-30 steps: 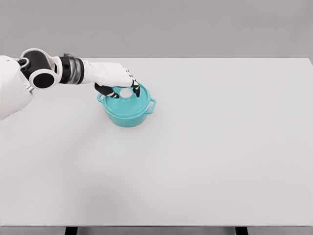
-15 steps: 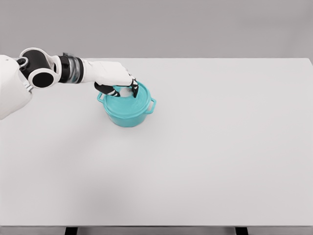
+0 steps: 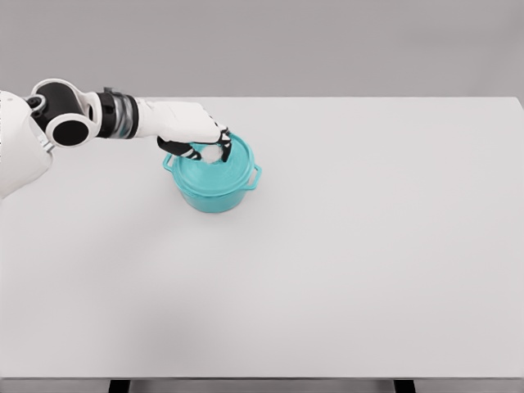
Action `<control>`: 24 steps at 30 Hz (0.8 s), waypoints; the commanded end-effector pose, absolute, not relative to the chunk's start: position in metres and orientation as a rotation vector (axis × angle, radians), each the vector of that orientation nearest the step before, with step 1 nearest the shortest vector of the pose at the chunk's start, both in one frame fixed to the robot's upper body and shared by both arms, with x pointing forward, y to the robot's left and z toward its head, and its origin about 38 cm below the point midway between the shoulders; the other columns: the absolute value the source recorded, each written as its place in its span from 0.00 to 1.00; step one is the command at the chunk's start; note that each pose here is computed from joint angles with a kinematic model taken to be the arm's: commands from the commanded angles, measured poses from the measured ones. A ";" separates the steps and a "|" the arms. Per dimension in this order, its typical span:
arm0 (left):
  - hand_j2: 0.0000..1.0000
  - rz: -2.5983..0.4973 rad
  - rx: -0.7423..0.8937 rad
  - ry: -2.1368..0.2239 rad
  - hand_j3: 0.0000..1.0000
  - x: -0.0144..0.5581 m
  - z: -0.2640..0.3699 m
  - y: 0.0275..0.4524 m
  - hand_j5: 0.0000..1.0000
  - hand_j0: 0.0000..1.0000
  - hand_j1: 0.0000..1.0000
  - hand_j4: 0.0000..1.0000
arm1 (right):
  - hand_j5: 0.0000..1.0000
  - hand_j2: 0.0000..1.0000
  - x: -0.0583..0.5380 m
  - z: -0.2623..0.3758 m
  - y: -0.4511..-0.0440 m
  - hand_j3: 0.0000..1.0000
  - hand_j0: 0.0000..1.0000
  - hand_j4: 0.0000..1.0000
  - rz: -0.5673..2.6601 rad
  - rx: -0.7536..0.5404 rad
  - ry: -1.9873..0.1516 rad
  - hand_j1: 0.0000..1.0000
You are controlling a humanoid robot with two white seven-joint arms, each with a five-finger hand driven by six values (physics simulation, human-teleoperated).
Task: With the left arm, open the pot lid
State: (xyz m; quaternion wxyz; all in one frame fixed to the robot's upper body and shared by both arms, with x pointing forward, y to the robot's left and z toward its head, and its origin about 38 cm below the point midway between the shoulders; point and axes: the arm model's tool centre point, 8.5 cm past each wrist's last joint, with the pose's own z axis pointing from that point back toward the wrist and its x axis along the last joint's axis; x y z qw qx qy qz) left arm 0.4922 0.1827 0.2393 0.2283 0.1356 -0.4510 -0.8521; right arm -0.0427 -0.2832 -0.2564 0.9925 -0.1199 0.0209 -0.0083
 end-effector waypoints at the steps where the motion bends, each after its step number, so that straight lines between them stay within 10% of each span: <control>1: 0.51 -2.321 0.369 -1.263 0.51 0.493 0.243 0.183 0.51 0.51 0.51 0.51 | 1.00 1.00 -0.043 -0.256 -0.283 1.00 1.00 1.00 -0.017 -0.240 0.042 1.00; 24: 0.51 -2.340 0.387 -1.312 0.51 0.488 0.258 0.175 0.51 0.51 0.51 0.51 | 1.00 1.00 -0.043 -0.256 -0.283 1.00 1.00 1.00 -0.017 -0.240 0.042 1.00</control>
